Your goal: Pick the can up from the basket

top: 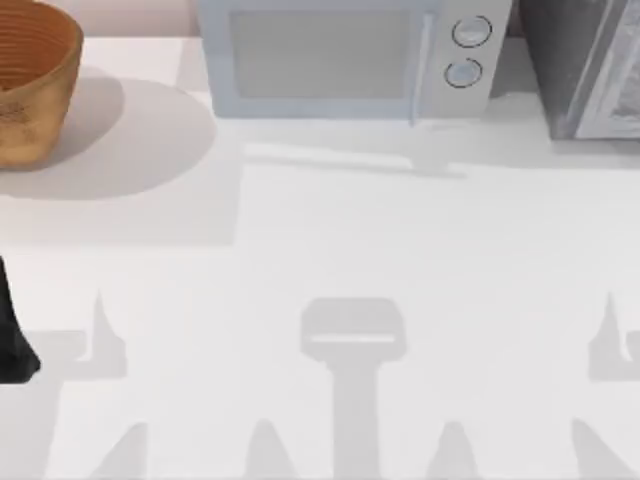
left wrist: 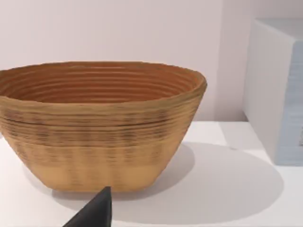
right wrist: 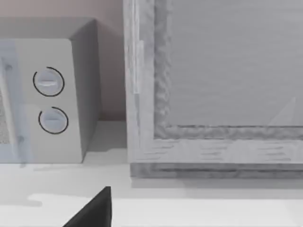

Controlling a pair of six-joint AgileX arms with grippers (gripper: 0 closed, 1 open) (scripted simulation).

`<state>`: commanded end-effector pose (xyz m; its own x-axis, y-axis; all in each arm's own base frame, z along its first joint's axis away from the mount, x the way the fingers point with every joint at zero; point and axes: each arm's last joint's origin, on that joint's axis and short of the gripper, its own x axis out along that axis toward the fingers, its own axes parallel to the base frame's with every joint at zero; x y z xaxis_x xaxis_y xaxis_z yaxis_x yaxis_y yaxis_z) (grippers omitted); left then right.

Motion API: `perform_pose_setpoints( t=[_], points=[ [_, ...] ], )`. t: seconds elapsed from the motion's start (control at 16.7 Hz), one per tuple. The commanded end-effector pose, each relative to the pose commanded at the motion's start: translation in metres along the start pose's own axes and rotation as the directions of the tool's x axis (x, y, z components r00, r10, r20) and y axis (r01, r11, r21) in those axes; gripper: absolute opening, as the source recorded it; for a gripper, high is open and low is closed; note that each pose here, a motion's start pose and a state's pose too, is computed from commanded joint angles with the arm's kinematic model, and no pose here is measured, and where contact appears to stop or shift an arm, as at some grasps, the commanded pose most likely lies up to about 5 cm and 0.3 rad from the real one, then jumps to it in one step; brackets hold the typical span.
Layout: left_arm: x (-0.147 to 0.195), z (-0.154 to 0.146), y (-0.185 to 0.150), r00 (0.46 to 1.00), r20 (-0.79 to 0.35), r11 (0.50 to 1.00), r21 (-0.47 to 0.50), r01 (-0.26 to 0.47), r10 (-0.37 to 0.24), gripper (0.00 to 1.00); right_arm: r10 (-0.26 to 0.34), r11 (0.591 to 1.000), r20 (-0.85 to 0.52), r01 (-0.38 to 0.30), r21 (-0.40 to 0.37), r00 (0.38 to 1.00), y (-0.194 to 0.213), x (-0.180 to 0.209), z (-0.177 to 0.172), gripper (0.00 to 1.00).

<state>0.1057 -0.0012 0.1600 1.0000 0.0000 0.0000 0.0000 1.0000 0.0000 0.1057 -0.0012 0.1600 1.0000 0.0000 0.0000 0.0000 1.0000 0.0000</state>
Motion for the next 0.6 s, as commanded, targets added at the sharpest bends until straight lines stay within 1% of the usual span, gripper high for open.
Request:
perform_pose_setpoints(
  t=[0.18,0.3,0.48,0.6],
  points=[
    [0.000,0.001,0.000,1.000,-0.008,1.000,0.000,-0.001,0.001,1.00,0.000,1.000,0.000,0.000,0.000,1.000,0.000,0.000,0.000,1.00],
    [0.001,0.007,0.001,0.999,-0.045,1.000,-0.003,-0.005,0.005,1.00,0.000,1.000,0.000,0.000,0.000,1.000,0.000,0.000,0.000,1.00],
    [0.006,0.032,0.002,0.990,-0.138,1.000,-0.009,-0.005,0.004,1.00,0.000,1.000,0.000,0.000,0.000,1.000,0.000,0.000,0.000,1.00],
    [0.017,0.059,0.002,0.977,-0.214,1.000,-0.016,0.001,-0.004,1.00,0.000,1.000,0.000,0.000,0.000,1.000,0.000,0.000,0.000,1.00]
  ],
)
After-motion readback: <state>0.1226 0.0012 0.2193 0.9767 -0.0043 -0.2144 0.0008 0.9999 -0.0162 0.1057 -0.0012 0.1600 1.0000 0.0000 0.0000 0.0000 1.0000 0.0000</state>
